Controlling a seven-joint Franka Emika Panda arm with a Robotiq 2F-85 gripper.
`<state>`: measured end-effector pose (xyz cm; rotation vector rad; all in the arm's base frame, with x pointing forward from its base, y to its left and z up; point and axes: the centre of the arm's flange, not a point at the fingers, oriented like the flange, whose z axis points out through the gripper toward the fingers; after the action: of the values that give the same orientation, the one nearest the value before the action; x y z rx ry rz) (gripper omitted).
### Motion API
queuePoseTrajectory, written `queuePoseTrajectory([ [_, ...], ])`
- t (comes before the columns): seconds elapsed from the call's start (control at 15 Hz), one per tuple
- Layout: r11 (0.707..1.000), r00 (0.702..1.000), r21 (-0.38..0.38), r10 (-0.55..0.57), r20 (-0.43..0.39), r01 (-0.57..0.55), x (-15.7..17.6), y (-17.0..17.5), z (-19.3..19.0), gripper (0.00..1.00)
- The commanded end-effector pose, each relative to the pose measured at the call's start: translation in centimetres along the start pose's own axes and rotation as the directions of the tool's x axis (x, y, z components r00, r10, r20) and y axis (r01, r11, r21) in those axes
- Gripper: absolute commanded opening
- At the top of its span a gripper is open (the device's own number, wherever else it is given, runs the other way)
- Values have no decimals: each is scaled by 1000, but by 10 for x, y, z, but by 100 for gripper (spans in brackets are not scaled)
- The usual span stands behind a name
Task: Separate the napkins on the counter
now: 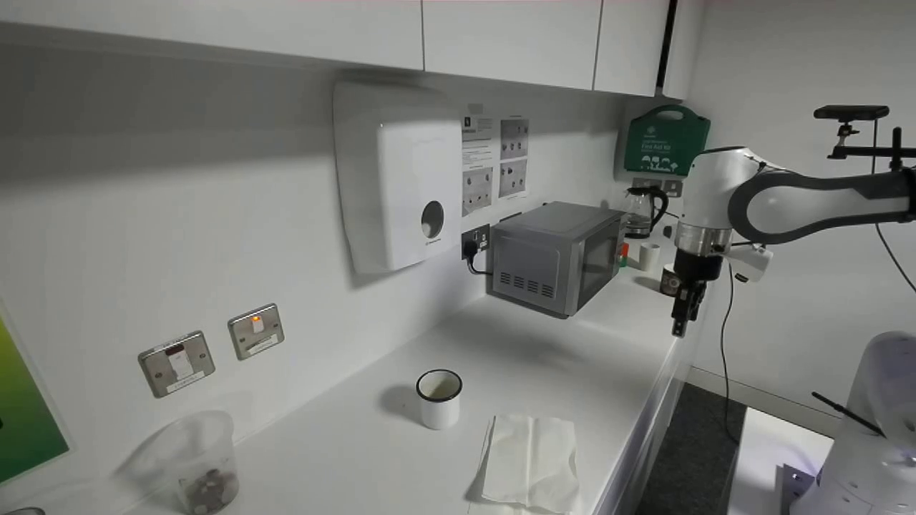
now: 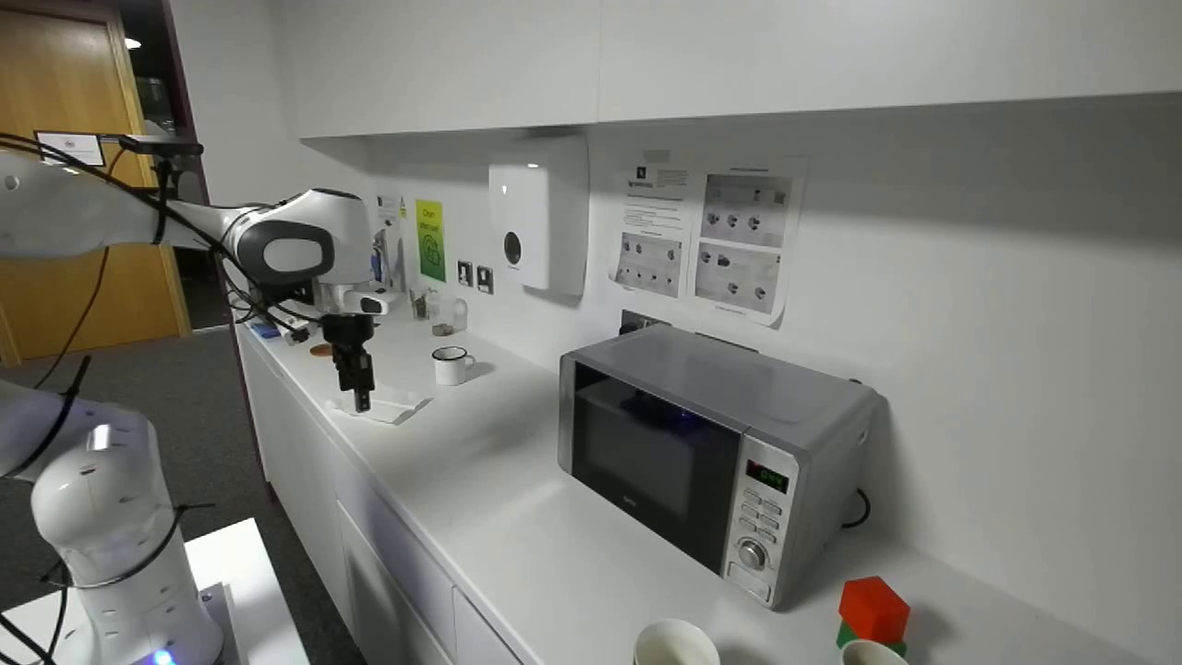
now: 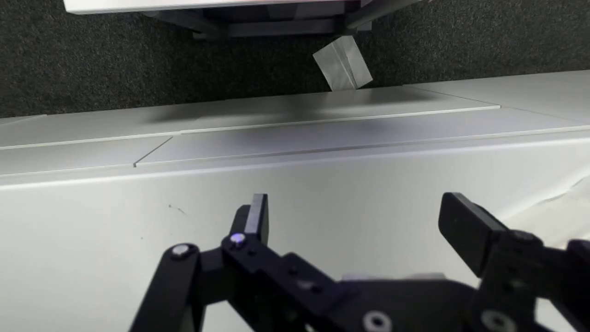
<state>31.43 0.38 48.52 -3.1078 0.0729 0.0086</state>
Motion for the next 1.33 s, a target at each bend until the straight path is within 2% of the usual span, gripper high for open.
queuePoseTrajectory([
  [0.0, 1000, 1000, 0, 0, 0, 0, 0, 0, 0, 100],
  [0.07, 1000, 1000, 0, 0, 0, 0, 0, 0, 0, 100],
  [0.27, 996, 1000, 93, -15, -9, 16, -3, -35, -4, 100],
  [0.4, 984, 998, 170, -61, 4, 59, -7, -75, -5, 100],
  [0.53, 966, 994, 236, -111, 8, 106, -11, -130, -4, 100],
  [0.73, 945, 987, 291, -158, 3, 151, -17, -214, -2, 100],
  [1.0, 946, 967, 205, -253, -23, 252, -14, -304, 19, 100],
  [1.27, 921, 924, 103, -381, 21, 377, -2, -349, 45, 100],
])
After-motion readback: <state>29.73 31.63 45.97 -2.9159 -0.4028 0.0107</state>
